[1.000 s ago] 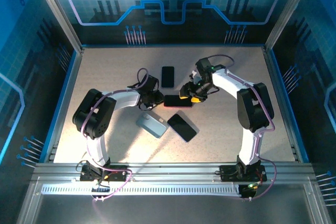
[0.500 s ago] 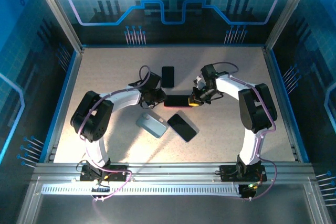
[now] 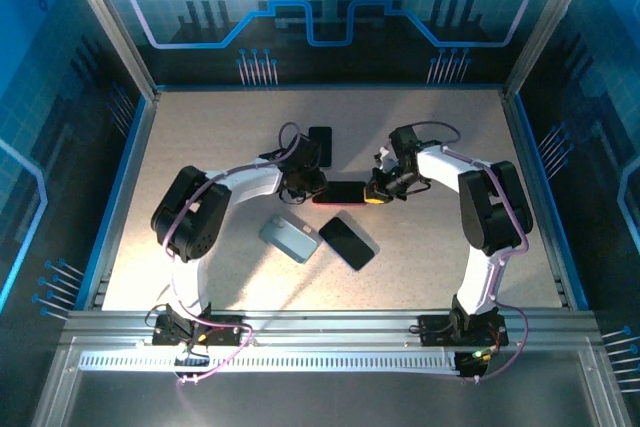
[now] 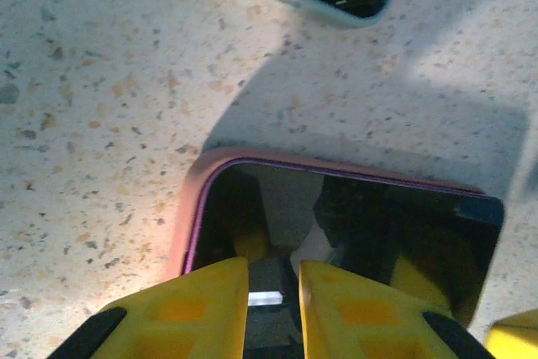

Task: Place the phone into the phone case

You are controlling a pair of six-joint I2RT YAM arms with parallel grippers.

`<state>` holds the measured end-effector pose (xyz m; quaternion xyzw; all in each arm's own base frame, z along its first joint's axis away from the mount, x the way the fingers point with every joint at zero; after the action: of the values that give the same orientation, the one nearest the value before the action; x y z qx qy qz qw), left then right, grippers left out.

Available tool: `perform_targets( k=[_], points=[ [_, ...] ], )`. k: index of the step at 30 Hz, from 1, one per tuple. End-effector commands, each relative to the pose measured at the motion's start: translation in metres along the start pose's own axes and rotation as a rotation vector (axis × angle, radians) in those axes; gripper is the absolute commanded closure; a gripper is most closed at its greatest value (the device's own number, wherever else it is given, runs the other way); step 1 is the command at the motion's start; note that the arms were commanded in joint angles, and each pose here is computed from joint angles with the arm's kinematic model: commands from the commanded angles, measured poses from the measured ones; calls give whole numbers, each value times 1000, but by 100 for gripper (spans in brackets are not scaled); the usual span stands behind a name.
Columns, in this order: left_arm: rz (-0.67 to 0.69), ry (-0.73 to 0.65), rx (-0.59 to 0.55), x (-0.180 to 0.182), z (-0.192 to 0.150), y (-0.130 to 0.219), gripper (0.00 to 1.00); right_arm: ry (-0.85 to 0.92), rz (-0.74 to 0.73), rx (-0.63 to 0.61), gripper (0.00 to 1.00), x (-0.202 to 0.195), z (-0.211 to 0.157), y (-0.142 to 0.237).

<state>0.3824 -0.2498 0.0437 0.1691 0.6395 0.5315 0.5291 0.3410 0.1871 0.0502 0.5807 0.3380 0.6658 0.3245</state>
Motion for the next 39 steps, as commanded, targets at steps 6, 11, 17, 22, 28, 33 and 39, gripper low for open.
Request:
perform_targets(
  k=[6,11,17,22,28,33,39],
  points=[
    [75,-25,32,19,-9,-8,76,30,23,-24,100,5,2,12],
    [96,-25,44,27,-13,-10,77,40,-3,-17,100,1,0,13],
    [109,-25,45,31,-15,-10,77,52,-35,-15,100,-4,-1,13],
    [113,-24,44,33,-15,-9,77,52,-30,-9,100,-3,-2,10],
    [115,-26,43,34,-16,-8,77,67,-36,2,100,1,-2,4],
    [116,-26,43,34,-16,-8,77,67,-42,13,100,1,-2,-3],
    [116,-26,39,35,-15,-7,77,70,-54,30,100,-2,-4,-10]
  ],
)
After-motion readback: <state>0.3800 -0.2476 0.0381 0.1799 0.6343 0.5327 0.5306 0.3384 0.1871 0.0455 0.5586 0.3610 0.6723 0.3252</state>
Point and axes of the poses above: each hand's point on the last joint's axis, 136 mm out from that joint toward the fingers, its own y axis back along the fingers, its own x axis along the line the jaws close on, z = x × y, the point moved 1 cm from there along y, back along the fingers, and after that the axes turned 8 degrees about y, right-handed, at the moved point
